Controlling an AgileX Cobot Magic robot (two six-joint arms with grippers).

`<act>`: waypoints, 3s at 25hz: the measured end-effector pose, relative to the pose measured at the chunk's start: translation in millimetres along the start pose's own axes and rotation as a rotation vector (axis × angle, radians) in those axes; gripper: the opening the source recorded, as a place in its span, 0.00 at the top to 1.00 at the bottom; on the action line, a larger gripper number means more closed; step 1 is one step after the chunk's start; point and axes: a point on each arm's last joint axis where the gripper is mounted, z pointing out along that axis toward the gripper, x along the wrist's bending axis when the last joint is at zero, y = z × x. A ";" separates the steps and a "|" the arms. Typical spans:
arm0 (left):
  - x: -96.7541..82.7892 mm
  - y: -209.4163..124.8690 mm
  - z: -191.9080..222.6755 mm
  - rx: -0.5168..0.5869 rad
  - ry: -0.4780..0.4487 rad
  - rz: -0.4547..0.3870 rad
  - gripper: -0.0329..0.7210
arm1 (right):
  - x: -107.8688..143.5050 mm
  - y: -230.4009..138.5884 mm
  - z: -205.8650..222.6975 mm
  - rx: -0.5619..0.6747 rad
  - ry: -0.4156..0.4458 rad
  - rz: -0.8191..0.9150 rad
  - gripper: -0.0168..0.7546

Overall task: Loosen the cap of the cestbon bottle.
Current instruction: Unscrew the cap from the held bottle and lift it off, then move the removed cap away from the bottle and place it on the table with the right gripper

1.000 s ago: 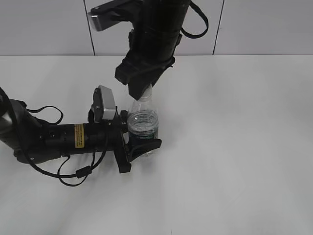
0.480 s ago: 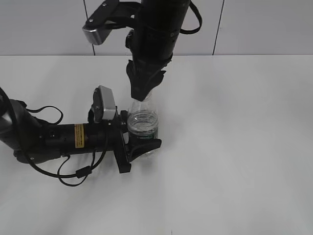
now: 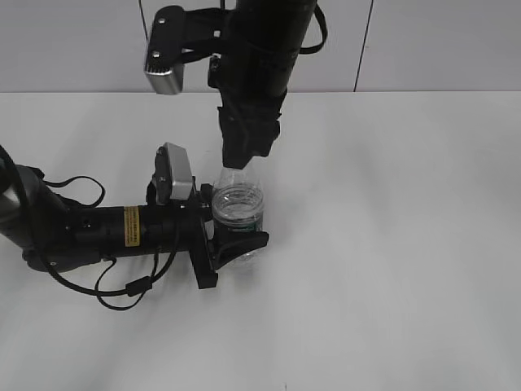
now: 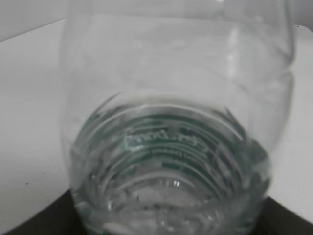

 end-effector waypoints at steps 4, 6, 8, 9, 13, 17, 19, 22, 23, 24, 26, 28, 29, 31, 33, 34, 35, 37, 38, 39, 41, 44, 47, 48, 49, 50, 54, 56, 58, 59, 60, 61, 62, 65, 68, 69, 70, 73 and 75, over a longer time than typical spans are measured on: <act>-0.2 0.0 0.0 0.001 -0.002 -0.001 0.41 | 0.1 0.0 0.0 0.000 0.001 -0.087 0.59; -0.2 -0.1 0.0 0.001 -0.002 -0.002 0.41 | 0.3 0.3 0.0 -0.004 0.003 -0.112 0.59; -0.3 -0.1 0.0 0.001 -0.003 -0.001 0.41 | 0.5 0.7 0.0 -0.008 0.005 -0.122 0.59; -0.4 -0.1 0.0 0.001 -0.004 -0.001 0.41 | 0.5 0.7 0.0 -0.008 0.005 -0.126 0.59; -1.3 0.0 0.0 0.000 -0.014 0.003 0.41 | 3.1 4.0 -3.0 -0.010 0.002 -0.142 0.59; -2.1 0.0 0.0 0.000 -0.023 0.006 0.41 | 5.9 6.7 -16.7 -0.029 -0.023 -0.149 0.60; -2.1 0.0 0.0 0.000 -0.023 0.007 0.41 | 6.9 7.3 -23.7 -0.037 -0.036 -0.149 0.60; -2.2 0.0 0.0 0.000 -0.024 0.007 0.41 | 7.9 7.8 -29.2 -0.044 -0.045 -0.134 0.60; -2.2 0.0 0.0 0.000 -0.024 0.007 0.41 | 8.2 7.9 -31.6 -0.045 -0.050 -0.117 0.60; -2.2 0.0 0.0 0.000 -0.024 0.007 0.41 | 8.6 7.7 -35.0 -0.045 -0.058 -0.092 0.60; -2.2 0.0 0.0 0.000 -0.024 0.007 0.41 | 9.7 7.2 -43.9 -0.046 -0.079 -0.014 0.60; -2.0 0.0 0.0 0.000 -0.022 0.007 0.41 | 11.0 5.7 -55.8 -0.043 -0.110 0.086 0.60; -2.0 0.0 0.0 0.000 -0.022 0.007 0.41 | 12.2 4.9 -64.1 -0.046 -0.131 0.140 0.60; -1.8 0.1 0.0 -0.001 -0.020 0.010 0.41 | 13.6 2.1 -76.8 -0.043 -0.173 0.291 0.60; -1.7 0.1 0.0 -0.001 -0.018 0.020 0.41 | 16.1 -2.1 -95.6 -0.056 -0.227 0.432 0.60; -1.6 0.1 0.0 -0.002 -0.017 0.021 0.41 | 17.4 -4.5 -104.8 -0.069 -0.247 0.479 0.60; -1.4 0.2 0.0 -0.002 -0.015 0.023 0.41 | 19.8 -7.2 -117.1 -0.088 -0.272 0.526 0.60; -1.1 0.3 0.0 -0.003 -0.012 0.023 0.41 | 26.6 -13.2 -143.8 -0.136 -0.318 0.605 0.60; -0.9 0.3 0.0 -0.004 -0.010 0.023 0.41 | 31.1 -15.8 -157.3 -0.165 -0.337 0.635 0.60; -0.8 0.3 0.0 -0.004 -0.009 0.022 0.41 | 35.2 -19.7 -170.6 -0.190 -0.361 0.669 0.60; -0.6 0.3 0.0 -0.003 -0.006 0.022 0.41 | 41.0 -29.7 -192.2 -0.221 -0.411 0.738 0.60; -0.5 0.4 0.2 -0.004 -0.004 0.022 0.41 | 45.1 -53.1 -218.2 -0.228 -0.511 0.850 0.60; -0.2 0.4 0.2 -0.004 -0.001 0.020 0.41 | 47.1 -82.3 -228.9 -0.200 -0.571 0.957 0.60; -0.2 0.5 0.2 -0.005 0.000 0.020 0.41 | 47.4 -91.8 -226.9 -0.179 -0.574 0.986 0.60; 0.0 0.5 0.2 -0.005 0.002 0.020 0.41 | 46.7 -102.2 -222.2 -0.151 -0.570 1.018 0.60; 0.3 0.5 0.2 -0.005 0.005 0.018 0.41 | 45.7 -111.6 -216.6 -0.125 -0.562 1.048 0.60; 1.2 0.7 0.2 -0.007 0.015 0.015 0.41 | 46.5 -143.9 -178.8 0.013 -0.482 1.132 0.60; 1.5 0.6 0.2 -0.006 0.018 0.015 0.41 | 49.6 -155.5 -158.2 0.076 -0.429 1.159 0.60; 1.7 0.6 0.2 -0.006 0.020 0.014 0.41 | 49.4 -165.3 -138.6 0.112 -0.391 1.181 0.60; 1.7 0.6 0.2 -0.006 0.020 0.014 0.41 | 48.2 -169.0 -129.1 0.121 -0.375 1.186 0.60; 1.8 0.6 0.2 -0.006 0.021 0.014 0.41 | 46.2 -173.8 -116.2 0.135 -0.348 1.193 0.60; 1.8 0.6 0.2 -0.007 0.022 0.014 0.41 | 44.1 -177.4 -105.5 0.136 -0.328 1.196 0.60; 1.9 0.7 0.2 -0.007 0.022 0.014 0.41 | 40.8 -181.7 -94.0 0.137 -0.306 1.205 0.60; 2.0 0.6 0.2 -0.006 0.023 0.013 0.41 | 28.5 -197.1 -65.5 0.155 -0.266 1.233 0.60; 2.0 0.6 0.2 -0.006 0.024 0.013 0.41 | 17.1 -216.7 -38.9 0.161 -0.225 1.269 0.60; 2.0 0.6 0.2 -0.006 0.024 0.013 0.41 | 14.5 -221.3 -29.3 0.155 -0.199 1.285 0.60; 2.0 0.6 0.2 -0.006 0.024 0.014 0.41 | 12.1 -226.4 -20.4 0.154 -0.181 1.298 0.60; 2.0 0.6 0.2 -0.006 0.024 0.014 0.41 | 3.6 -236.8 0.0 0.131 -0.183 1.318 0.60; 2.3 0.7 0.2 -0.007 0.027 0.013 0.41 | -1.0 -242.1 11.3 0.119 -0.191 1.330 0.60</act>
